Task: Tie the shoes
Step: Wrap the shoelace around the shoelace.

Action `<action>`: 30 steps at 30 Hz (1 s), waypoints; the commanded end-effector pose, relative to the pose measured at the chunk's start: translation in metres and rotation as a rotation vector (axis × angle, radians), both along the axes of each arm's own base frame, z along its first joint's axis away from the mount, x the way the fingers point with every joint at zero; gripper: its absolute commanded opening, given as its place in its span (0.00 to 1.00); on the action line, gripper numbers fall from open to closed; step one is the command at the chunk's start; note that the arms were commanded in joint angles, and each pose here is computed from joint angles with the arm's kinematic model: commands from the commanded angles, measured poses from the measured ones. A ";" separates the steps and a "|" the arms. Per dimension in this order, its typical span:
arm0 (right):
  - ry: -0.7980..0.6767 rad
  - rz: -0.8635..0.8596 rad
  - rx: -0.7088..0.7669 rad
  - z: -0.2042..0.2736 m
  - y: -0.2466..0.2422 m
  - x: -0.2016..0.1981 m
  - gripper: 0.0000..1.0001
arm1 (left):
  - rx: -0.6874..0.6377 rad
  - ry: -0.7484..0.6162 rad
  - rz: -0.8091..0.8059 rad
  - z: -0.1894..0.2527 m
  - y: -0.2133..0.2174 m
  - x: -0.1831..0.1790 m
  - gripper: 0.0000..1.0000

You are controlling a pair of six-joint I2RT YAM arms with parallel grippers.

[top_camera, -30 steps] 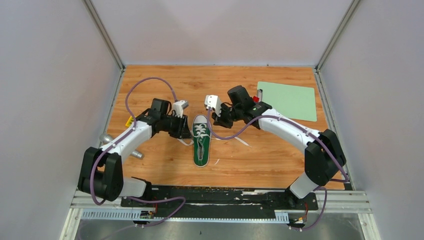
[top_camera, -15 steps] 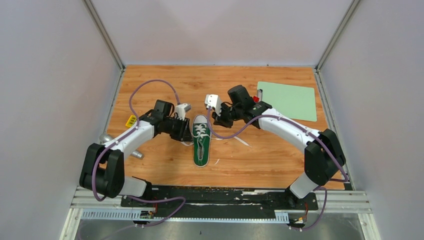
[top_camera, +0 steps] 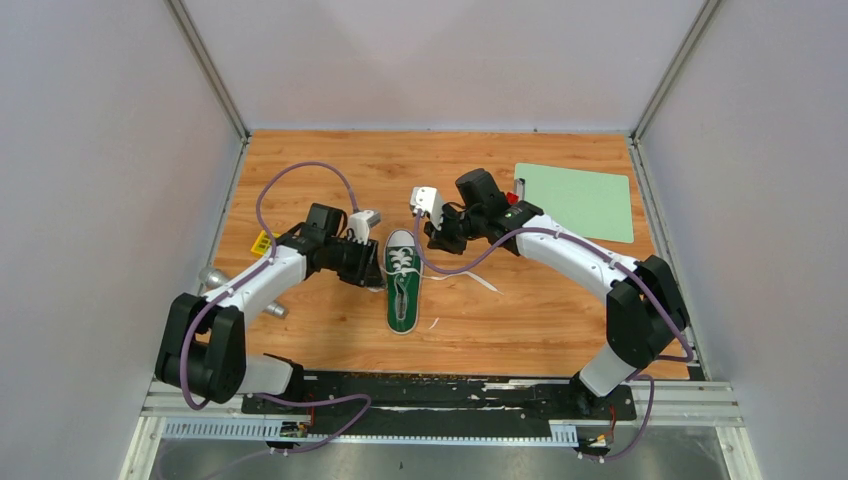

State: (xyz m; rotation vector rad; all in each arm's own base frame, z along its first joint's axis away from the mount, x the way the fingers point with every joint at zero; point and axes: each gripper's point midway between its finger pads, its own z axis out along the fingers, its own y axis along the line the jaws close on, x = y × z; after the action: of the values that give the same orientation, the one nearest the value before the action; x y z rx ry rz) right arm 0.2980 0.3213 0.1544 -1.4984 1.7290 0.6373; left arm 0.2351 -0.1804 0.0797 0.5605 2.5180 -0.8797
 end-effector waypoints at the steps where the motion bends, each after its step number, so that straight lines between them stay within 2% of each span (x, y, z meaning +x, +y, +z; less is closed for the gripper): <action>1: -0.017 -0.006 0.044 0.016 0.006 0.006 0.10 | -0.016 -0.045 -0.029 0.008 -0.003 -0.001 0.42; 6: -0.021 -0.008 0.044 0.017 0.007 0.008 0.10 | -0.034 -0.050 -0.043 0.009 -0.006 -0.001 0.33; 12: -0.015 -0.012 0.041 0.015 0.007 0.008 0.10 | -0.035 -0.056 -0.050 0.012 -0.006 0.000 0.03; 13: -0.015 -0.012 0.042 0.016 0.007 0.008 0.10 | -0.024 -0.054 -0.053 0.013 -0.004 -0.001 0.01; 17: -0.028 0.002 0.059 0.024 0.008 0.006 0.10 | 0.025 -0.064 -0.070 0.028 0.002 0.003 0.00; 24: -0.060 0.133 0.115 0.039 0.024 -0.006 0.13 | 0.120 -0.113 -0.133 0.043 0.011 0.019 0.00; 27: -0.077 0.178 0.125 0.032 0.036 -0.010 0.17 | 0.101 -0.122 -0.162 0.049 0.005 0.024 0.02; 30: -0.078 0.162 0.150 0.022 0.054 -0.009 0.25 | 0.070 -0.107 -0.178 0.051 -0.001 0.027 0.04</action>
State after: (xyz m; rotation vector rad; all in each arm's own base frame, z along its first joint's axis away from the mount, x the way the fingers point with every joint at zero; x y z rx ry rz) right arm 0.2869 0.3426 0.1684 -1.5564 1.5968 0.7276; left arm 0.2578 -0.1762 0.1230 0.7789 2.4641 -0.7756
